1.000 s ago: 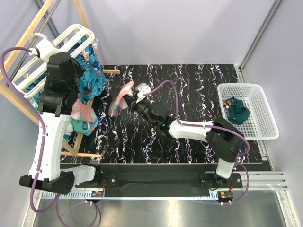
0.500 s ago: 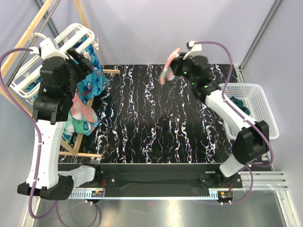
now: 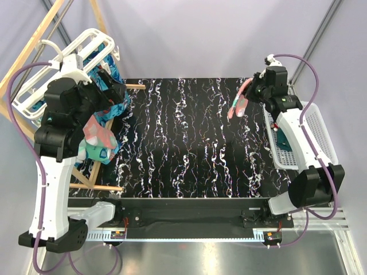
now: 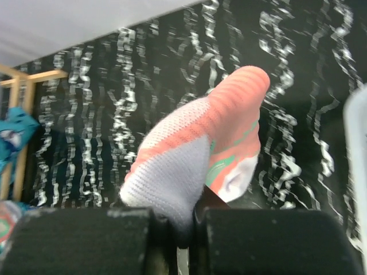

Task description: Remove the socks clipped to the hanger

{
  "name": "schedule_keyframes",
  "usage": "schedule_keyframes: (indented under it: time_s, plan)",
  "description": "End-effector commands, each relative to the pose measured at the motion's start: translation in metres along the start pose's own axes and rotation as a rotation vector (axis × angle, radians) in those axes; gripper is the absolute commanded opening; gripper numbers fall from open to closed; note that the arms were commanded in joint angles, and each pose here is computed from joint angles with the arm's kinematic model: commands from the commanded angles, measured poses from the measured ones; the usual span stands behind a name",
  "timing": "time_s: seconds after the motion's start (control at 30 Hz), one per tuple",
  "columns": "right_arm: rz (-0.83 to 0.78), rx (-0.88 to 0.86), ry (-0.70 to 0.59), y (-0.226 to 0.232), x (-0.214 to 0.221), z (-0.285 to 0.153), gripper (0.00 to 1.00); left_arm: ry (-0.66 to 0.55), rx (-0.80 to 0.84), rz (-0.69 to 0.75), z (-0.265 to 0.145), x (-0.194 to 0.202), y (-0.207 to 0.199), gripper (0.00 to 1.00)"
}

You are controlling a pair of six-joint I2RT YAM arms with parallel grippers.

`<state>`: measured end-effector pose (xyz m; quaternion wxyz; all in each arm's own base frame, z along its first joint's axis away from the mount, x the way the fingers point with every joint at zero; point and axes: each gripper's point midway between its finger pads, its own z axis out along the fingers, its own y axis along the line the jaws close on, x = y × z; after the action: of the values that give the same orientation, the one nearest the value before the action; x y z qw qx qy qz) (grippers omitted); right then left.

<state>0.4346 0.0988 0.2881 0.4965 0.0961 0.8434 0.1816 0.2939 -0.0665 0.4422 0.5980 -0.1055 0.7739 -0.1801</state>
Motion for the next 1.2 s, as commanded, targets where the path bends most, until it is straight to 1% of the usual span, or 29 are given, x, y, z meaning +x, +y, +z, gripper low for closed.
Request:
schedule_keyframes:
  time_s: [0.0,0.13,0.17,0.2,0.27,0.3,0.4,0.53,0.6,0.7,0.73,0.8,0.83,0.87,0.9,0.93,0.97,1.0,1.03,1.07,1.17]
  plan:
    - [0.028,0.131,0.021,-0.035,-0.005,0.000,0.02,-0.007,0.070,0.066,-0.022,-0.004,-0.011,0.99]
    - [0.062,0.356,0.024,-0.102,-0.010,-0.001,0.02,-0.007,0.068,0.099,-0.032,-0.004,-0.009,0.99]
    - [0.083,0.423,0.036,-0.127,-0.012,-0.001,0.03,-0.007,0.079,0.106,-0.036,-0.002,-0.010,0.99]
    - [0.077,0.447,0.048,-0.134,-0.008,0.004,0.03,-0.002,0.089,0.106,-0.037,0.000,-0.012,0.99]
    - [0.078,0.536,0.056,-0.157,-0.014,0.000,0.01,0.009,0.096,0.116,-0.038,0.006,-0.011,0.99]
    - [0.062,0.606,0.075,-0.173,-0.011,0.002,0.00,0.011,0.098,0.118,-0.040,0.008,-0.010,0.99]
    - [0.048,0.758,0.085,-0.204,-0.020,-0.014,0.00,0.021,0.099,0.131,-0.041,0.014,-0.007,0.99]
    - [0.064,0.853,0.055,-0.227,-0.031,-0.039,0.00,0.021,0.104,0.142,-0.046,0.017,-0.007,0.99]
    - [0.081,0.903,0.048,-0.243,-0.032,-0.053,0.00,-0.002,0.111,0.145,-0.050,0.014,-0.007,0.99]
    - [0.100,0.947,0.100,-0.257,-0.014,-0.065,0.00,-0.017,0.135,0.147,-0.051,0.016,-0.010,0.99]
    - [0.103,0.960,0.137,-0.263,0.002,-0.066,0.00,-0.011,0.137,0.147,-0.051,0.017,-0.010,0.99]
    - [0.109,0.946,0.154,-0.262,0.015,-0.068,0.00,0.001,0.138,0.140,-0.051,0.019,-0.010,0.99]
    - [0.110,0.947,0.180,-0.264,0.028,-0.068,0.00,0.003,0.139,0.140,-0.052,0.019,-0.010,0.99]
    - [0.110,0.942,0.188,-0.265,0.032,-0.067,0.05,-0.004,0.142,0.139,-0.054,0.018,-0.011,0.99]
    - [0.105,0.936,0.194,-0.264,0.033,-0.066,0.28,-0.005,0.144,0.139,-0.056,0.017,-0.012,0.99]
    - [0.106,0.939,0.210,-0.264,0.034,-0.068,0.42,-0.008,0.145,0.140,-0.058,0.016,-0.012,0.99]
    - [0.108,0.939,0.216,-0.262,0.031,-0.069,0.50,-0.020,0.148,0.142,-0.061,0.012,-0.014,0.99]
    - [0.115,0.918,0.199,-0.256,0.020,-0.070,0.78,-0.024,0.147,0.143,-0.064,0.010,-0.014,0.99]
    - [0.120,0.906,0.204,-0.250,0.017,-0.073,0.92,-0.029,0.146,0.142,-0.066,0.008,-0.014,0.99]
    - [0.126,0.884,0.188,-0.244,0.010,-0.076,0.99,-0.031,0.150,0.141,-0.068,0.007,-0.015,0.99]
    - [0.138,0.741,0.075,-0.204,-0.025,-0.083,1.00,-0.049,0.157,0.139,-0.076,0.001,-0.018,0.99]
